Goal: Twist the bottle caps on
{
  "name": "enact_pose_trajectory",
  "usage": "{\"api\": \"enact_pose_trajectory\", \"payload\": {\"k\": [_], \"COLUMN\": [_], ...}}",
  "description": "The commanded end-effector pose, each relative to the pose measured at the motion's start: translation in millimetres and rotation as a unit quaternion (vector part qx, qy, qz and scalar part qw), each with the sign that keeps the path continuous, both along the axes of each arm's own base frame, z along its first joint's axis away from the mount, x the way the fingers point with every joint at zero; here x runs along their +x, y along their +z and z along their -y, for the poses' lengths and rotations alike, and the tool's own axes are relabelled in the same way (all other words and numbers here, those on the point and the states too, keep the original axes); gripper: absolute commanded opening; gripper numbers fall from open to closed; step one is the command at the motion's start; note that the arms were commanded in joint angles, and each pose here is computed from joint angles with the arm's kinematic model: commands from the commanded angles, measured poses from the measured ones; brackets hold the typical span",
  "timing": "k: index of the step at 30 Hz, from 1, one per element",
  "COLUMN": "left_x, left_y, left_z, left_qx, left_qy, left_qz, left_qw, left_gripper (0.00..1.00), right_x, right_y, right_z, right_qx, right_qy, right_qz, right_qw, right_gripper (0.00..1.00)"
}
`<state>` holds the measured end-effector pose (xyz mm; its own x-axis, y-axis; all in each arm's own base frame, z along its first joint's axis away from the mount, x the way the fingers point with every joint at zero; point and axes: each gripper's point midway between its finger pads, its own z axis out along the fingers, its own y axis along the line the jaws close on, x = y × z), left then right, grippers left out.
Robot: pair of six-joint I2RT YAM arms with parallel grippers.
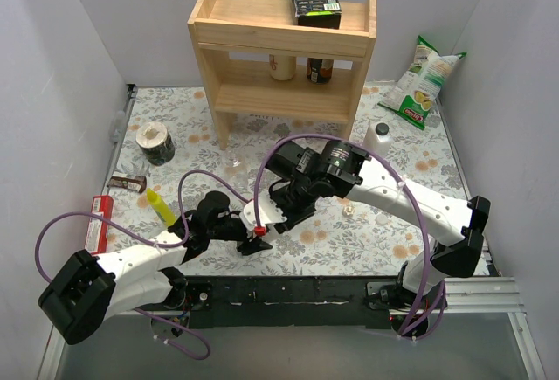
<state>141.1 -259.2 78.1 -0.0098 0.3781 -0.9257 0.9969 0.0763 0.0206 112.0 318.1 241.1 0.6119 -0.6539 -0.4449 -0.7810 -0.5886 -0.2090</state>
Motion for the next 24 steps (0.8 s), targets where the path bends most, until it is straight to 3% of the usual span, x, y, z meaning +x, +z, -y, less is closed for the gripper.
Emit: {"api": "enact_pose_trajectory", "payload": {"k": [1,7,13,24], "left_x": [13.9,24.6,26.4,40.9], "left_y": [42.7,51.6,59.0,64.5], "left_z": [12.8,11.9,13.1,6.6], "left_qx": [-0.049,-0.067,-0.092,-0.103], "left_qy": [-0.013,0.02,0.047,0.08], "left_qz": [0.076,0.096,0.071,0.128], "left_qw": [0.996,0.993,0.992,0.983], "left_gripper": [0.0,0.0,0.0,0.0], "right_x": [-8.2,-12.1,-9.0,-23.0], "right_y": [-17.0,-23.1,-33.1,-45.0], "right_z": [15.4,12.9,7.0,-6.3], "right_qx": [-0.046,-0.057,-0.081,-0.104], "right_qy": [0.019,-0.006,-0.058,-0.131], "right_qz": [0.0,-0.023,-0.04,-0.12], "right_qw": [0.999,0.998,0.994,0.979], "right_gripper": [0.15,0.15,0.14,0.14]}}
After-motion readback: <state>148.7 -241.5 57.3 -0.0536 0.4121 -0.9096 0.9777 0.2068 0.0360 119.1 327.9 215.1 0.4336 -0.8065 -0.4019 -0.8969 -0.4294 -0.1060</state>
